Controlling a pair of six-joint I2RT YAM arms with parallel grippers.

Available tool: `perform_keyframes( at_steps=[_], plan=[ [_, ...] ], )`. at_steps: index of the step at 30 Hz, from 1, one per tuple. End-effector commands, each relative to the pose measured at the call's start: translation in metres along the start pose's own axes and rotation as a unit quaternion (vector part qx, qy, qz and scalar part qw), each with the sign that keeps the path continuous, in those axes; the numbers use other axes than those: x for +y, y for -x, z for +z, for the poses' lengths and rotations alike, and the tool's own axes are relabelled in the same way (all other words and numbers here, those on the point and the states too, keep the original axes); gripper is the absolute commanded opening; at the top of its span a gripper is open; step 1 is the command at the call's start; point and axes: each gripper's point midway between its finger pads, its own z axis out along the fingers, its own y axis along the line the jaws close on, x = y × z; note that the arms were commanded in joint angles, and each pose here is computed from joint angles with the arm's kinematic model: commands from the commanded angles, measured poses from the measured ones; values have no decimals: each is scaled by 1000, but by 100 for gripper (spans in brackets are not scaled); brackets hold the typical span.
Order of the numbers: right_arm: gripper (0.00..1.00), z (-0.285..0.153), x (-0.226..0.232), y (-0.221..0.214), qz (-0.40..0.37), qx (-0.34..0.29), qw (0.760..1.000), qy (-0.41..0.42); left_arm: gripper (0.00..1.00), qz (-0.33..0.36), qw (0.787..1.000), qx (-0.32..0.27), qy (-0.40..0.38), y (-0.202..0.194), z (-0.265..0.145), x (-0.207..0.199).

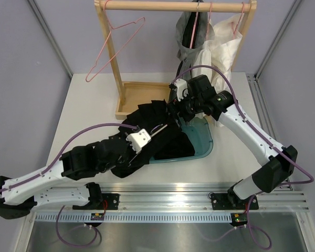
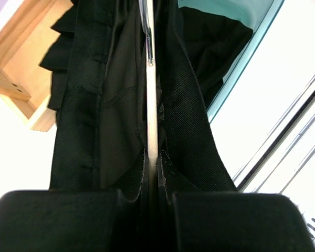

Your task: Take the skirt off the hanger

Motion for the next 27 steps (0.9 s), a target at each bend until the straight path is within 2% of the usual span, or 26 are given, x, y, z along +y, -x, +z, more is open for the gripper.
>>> perform_keyframes(
  at_steps=[1,3,4,9,10,11,12,16,19,24,27],
  plan=[
    [78,5,-11,3,-1,-3,999,-32,0,-23,996,-77,32,47,-17,14],
    [68,6,-16,5,-1,-7,999,-47,0,-23,996,-82,31,48,-22,14],
    [56,6,-19,6,-1,-7,999,-53,0,-24,996,-84,28,48,-24,12],
    [27,-1,-40,7,-13,-18,993,-114,0,-20,996,-77,27,39,-32,13],
    [22,-3,-43,4,-15,-19,992,-121,0,-38,995,-84,23,39,-36,13],
    [10,-5,-50,6,-17,-25,990,-136,0,-39,995,-86,15,38,-38,11],
    [3,-9,-59,5,-11,-28,988,-150,0,-41,995,-91,7,38,-42,10],
    [0,-37,-97,13,30,-65,978,-198,0,-34,993,-101,-51,32,-54,-5],
    [0,-55,-116,15,64,-86,973,-203,0,-35,990,-101,-87,27,-60,-15],
    [0,-46,-75,1,16,-72,995,-69,0,-66,982,-153,-85,41,-76,-6],
    [0,-46,-70,-8,-2,-63,997,-55,0,-83,976,-184,-85,47,-84,-2]
  ],
)
